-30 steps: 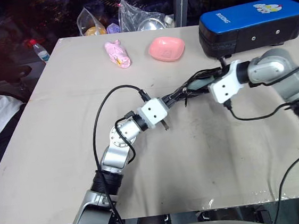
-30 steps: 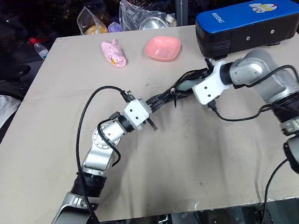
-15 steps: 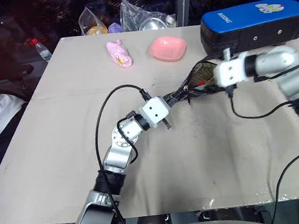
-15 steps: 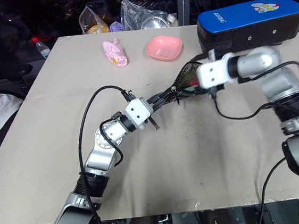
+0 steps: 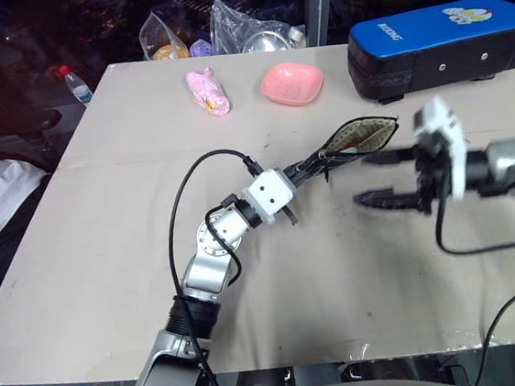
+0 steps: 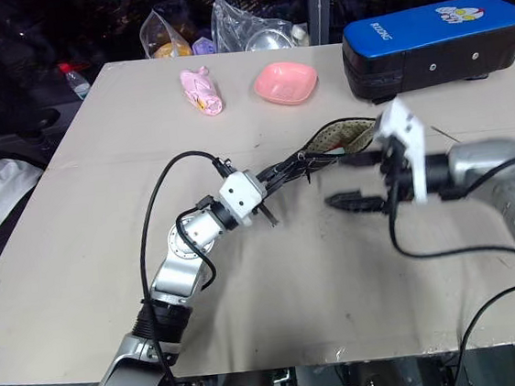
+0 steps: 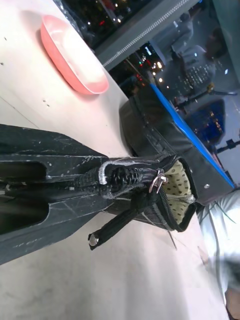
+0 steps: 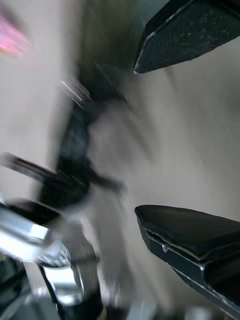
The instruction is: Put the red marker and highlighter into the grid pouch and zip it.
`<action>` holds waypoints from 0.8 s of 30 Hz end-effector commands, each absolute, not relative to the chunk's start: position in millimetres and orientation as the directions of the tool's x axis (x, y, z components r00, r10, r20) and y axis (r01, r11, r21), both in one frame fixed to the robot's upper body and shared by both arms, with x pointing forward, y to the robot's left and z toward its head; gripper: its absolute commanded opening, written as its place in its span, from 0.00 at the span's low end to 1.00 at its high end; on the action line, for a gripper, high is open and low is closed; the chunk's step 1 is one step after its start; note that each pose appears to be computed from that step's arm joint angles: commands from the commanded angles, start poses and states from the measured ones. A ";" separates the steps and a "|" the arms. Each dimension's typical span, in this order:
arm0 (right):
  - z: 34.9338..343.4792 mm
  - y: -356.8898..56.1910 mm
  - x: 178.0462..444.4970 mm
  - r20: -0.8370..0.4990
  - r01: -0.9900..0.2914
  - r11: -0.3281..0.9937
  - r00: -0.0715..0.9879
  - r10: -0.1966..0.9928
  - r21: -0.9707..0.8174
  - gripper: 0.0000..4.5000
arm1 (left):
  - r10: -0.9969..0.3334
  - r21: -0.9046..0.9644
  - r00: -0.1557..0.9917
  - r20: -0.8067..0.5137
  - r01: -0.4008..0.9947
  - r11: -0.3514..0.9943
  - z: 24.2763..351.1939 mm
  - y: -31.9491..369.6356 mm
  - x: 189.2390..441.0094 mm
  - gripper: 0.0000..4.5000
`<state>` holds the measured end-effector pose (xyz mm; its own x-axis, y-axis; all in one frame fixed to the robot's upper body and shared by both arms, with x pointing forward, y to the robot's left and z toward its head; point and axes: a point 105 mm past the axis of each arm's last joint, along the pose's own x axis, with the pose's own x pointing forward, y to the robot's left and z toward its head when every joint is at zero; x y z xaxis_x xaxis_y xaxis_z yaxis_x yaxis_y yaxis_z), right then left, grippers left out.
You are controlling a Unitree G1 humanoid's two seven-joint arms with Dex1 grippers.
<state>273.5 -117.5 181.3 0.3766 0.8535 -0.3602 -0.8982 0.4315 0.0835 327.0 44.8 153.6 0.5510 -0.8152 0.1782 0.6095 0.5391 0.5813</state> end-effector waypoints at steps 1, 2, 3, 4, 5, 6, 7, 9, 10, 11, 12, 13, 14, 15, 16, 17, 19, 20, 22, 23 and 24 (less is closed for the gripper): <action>175.5 -115.0 287.2 -0.352 -0.827 0.556 0.498 0.793 0.082 0.94 | -0.838 0.588 0.505 0.206 0.621 0.518 162.4 36.1 321.8 0.00; 173.1 -112.5 290.2 -0.345 -0.814 0.573 0.512 0.787 0.098 0.94 | -0.843 0.588 0.499 0.202 0.626 0.511 162.0 35.0 320.9 0.00; 171.8 -109.0 293.8 -0.332 -0.798 0.591 0.529 0.781 0.120 0.94 | -0.848 0.589 0.492 0.196 0.633 0.503 161.0 34.1 319.9 0.00; 171.6 -105.8 297.1 -0.318 -0.784 0.605 0.544 0.777 0.137 0.94 | -0.853 0.589 0.487 0.190 0.638 0.495 160.0 33.6 319.2 0.00; 172.4 -101.9 300.2 -0.302 -0.773 0.615 0.556 0.775 0.156 0.94 | -0.858 0.591 0.480 0.180 0.645 0.485 158.7 33.1 318.3 0.00; 173.4 -98.6 302.2 -0.289 -0.765 0.621 0.563 0.774 0.173 0.94 | -0.863 0.593 0.475 0.173 0.649 0.476 157.6 33.0 317.5 0.00; 175.2 -95.0 303.8 -0.273 -0.757 0.623 0.569 0.776 0.194 0.94 | -0.866 0.595 0.472 0.166 0.652 0.470 156.7 33.1 317.1 0.00; 177.8 -89.2 306.6 -0.246 -0.740 0.628 0.579 0.777 0.241 0.94 | -0.870 0.596 0.469 0.154 0.657 0.461 154.7 33.6 316.6 0.00; 178.3 -86.6 307.8 -0.235 -0.728 0.631 0.586 0.776 0.269 0.94 | -0.874 0.599 0.465 0.143 0.662 0.451 152.3 33.6 316.0 0.00; 178.5 -84.9 308.6 -0.229 -0.718 0.634 0.591 0.774 0.288 0.94 | -0.876 0.600 0.463 0.135 0.666 0.444 150.7 33.7 315.7 0.00; 178.4 -83.4 309.3 -0.226 -0.709 0.637 0.596 0.770 0.302 0.94 | -0.881 0.608 0.458 0.121 0.667 0.431 148.2 33.5 314.9 0.00; 178.2 -82.3 309.7 -0.227 -0.703 0.640 0.599 0.768 0.309 0.94 | -0.884 0.615 0.454 0.111 0.667 0.420 146.5 33.3 314.3 0.00; 178.2 -81.7 309.9 -0.229 -0.700 0.643 0.601 0.766 0.312 0.94 | -0.886 0.620 0.451 0.105 0.667 0.413 145.6 33.2 314.0 0.00; 177.6 -81.6 310.2 -0.232 -0.693 0.647 0.605 0.762 0.317 0.94 | -0.888 0.630 0.449 0.098 0.663 0.405 144.7 32.9 313.5 0.00; 176.9 -81.8 310.8 -0.235 -0.686 0.652 0.610 0.757 0.322 0.89 | -0.890 0.638 0.447 0.093 0.659 0.398 144.3 32.6 313.3 0.00; 176.3 -82.1 311.3 -0.237 -0.681 0.656 0.613 0.754 0.325 0.81 | -0.890 0.642 0.446 0.091 0.657 0.395 143.9 32.4 313.3 0.00; 175.8 -82.7 311.9 -0.240 -0.675 0.661 0.617 0.749 0.329 0.63 | -0.891 0.645 0.446 0.089 0.655 0.393 143.6 32.3 313.5 0.00; 175.7 -83.2 312.3 -0.241 -0.672 0.663 0.619 0.747 0.330 0.59 | -0.890 0.647 0.447 0.089 0.654 0.392 143.4 32.4 313.8 0.00; 175.4 -85.2 313.0 -0.244 -0.665 0.669 0.624 0.742 0.333 0.43 | -0.890 0.650 0.447 0.086 0.652 0.391 142.8 32.6 314.0 0.00; 175.2 -86.4 313.4 -0.246 -0.661 0.672 0.627 0.739 0.334 0.34 | -0.890 0.652 0.448 0.085 0.651 0.390 142.3 32.9 313.9 0.00; 175.0 -87.4 313.6 -0.247 -0.659 0.674 0.629 0.737 0.334 0.24 | -0.890 0.653 0.449 0.084 0.650 0.389 141.9 33.1 313.8 0.00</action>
